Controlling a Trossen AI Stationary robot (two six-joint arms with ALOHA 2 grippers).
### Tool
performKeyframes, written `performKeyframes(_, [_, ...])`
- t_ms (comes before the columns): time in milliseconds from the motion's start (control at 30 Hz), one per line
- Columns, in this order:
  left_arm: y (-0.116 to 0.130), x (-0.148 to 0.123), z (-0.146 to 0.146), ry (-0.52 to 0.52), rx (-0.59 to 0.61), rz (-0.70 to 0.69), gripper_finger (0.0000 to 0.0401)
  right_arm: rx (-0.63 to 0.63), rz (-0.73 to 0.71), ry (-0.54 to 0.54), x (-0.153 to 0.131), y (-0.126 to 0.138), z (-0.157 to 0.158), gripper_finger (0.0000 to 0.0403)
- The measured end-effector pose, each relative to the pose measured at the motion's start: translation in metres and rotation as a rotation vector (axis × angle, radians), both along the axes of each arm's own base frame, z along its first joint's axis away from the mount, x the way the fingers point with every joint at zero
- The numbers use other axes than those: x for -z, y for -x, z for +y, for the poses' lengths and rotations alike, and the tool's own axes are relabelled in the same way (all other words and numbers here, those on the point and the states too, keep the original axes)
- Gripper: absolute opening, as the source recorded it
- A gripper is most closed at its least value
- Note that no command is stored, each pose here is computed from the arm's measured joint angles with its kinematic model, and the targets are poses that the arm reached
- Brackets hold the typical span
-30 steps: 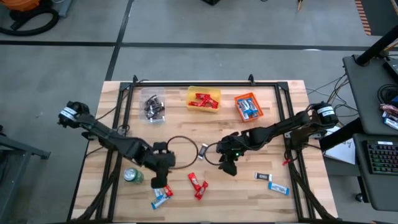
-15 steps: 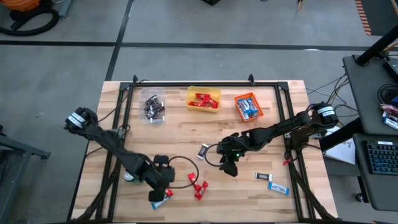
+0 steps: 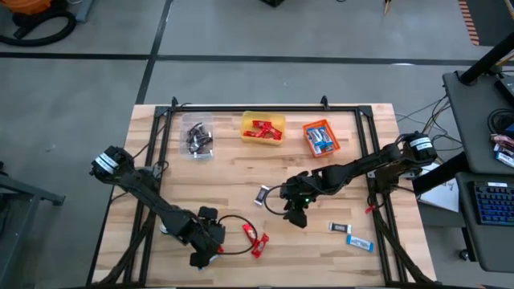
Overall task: Sort candy
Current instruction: Put the red chocolate bar into the yellow bin
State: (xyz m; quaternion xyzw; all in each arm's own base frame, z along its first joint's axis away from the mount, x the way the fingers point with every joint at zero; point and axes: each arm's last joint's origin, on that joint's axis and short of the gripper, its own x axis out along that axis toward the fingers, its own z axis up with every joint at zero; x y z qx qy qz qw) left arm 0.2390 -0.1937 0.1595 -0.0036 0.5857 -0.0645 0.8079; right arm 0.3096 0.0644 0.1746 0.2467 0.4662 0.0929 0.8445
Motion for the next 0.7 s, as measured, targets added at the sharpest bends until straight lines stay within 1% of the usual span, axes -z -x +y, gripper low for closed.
performKeyframes(200, [-0.001, 0.01, -0.002, -0.014, 0.011, 0.031, 0.0211, 0.0, -0.001, 0.0, 0.0, 0.0, 0.0, 0.0182])
performKeyframes(333, [-0.002, 0.014, -0.003, -0.019, 0.042, 0.047, 0.0193, 0.0, -0.002, 0.0, 0.0, 0.0, 0.0, 0.0182])
performKeyframes(467, [-0.001, 0.016, -0.002, -0.042, 0.079, 0.059, 0.0154, 0.0, -0.002, 0.0, 0.0, 0.0, 0.0, 0.0182])
performKeyframes(700, [0.0, 0.015, 0.001, -0.095, 0.086, 0.043, 0.0063, 0.0, -0.003, 0.001, 0.0, 0.0, 0.0, 0.0182])
